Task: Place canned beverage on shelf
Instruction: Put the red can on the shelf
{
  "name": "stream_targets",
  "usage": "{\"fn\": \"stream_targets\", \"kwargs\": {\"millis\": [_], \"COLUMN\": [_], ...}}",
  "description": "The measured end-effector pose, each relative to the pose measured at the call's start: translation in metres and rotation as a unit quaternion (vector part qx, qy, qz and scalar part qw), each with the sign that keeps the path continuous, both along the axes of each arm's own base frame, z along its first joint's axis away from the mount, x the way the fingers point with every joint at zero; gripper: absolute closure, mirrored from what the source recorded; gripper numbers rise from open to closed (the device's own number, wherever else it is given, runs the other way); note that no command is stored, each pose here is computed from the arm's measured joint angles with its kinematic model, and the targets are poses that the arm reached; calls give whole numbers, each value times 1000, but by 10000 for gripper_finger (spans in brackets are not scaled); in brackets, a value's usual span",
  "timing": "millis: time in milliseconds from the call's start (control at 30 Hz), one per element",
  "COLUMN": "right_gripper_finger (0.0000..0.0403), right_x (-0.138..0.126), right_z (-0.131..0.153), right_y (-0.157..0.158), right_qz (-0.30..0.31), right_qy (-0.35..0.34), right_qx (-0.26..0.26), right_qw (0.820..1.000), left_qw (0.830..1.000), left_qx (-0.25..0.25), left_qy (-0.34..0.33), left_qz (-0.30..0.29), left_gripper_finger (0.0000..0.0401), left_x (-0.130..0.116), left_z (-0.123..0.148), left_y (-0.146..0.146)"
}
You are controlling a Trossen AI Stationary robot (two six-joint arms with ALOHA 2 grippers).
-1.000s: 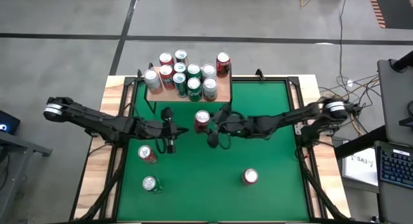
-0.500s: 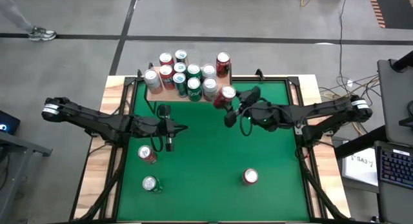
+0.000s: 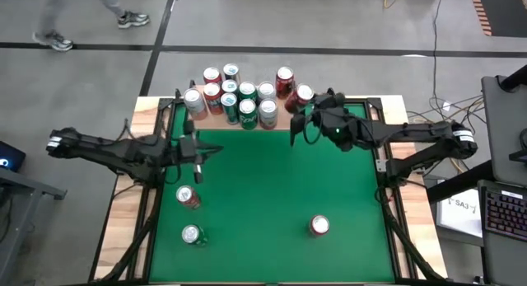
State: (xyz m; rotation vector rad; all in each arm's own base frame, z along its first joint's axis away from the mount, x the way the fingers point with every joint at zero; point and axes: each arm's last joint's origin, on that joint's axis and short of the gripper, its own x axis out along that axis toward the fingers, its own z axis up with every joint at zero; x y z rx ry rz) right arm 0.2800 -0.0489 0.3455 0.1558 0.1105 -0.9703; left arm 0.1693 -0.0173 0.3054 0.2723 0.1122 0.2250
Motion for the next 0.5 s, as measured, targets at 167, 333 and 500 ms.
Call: {"fn": "stream_targets", "kwargs": {"millis": [167, 333, 500], "right_gripper_finger": [124, 124, 124], "right_x": [3, 16, 28], "right_z": [1, -10, -2], "right_y": [-16, -23, -25], "right_qz": [1, 2, 1], "right_qy": [-28, -12, -15], "right_qx": [5, 5, -5], "right_qw": [1000, 1000, 1000], "left_qw": [998, 995, 995], "left_qx": [24, 43, 47], "left_qy": [-39, -61, -59], "left_qz": [43, 67, 67], "left_gripper_finger": [401, 401, 401], "left_x": [-20, -35, -44], "left_z": [14, 21, 22], "left_y": [6, 10, 11]}}
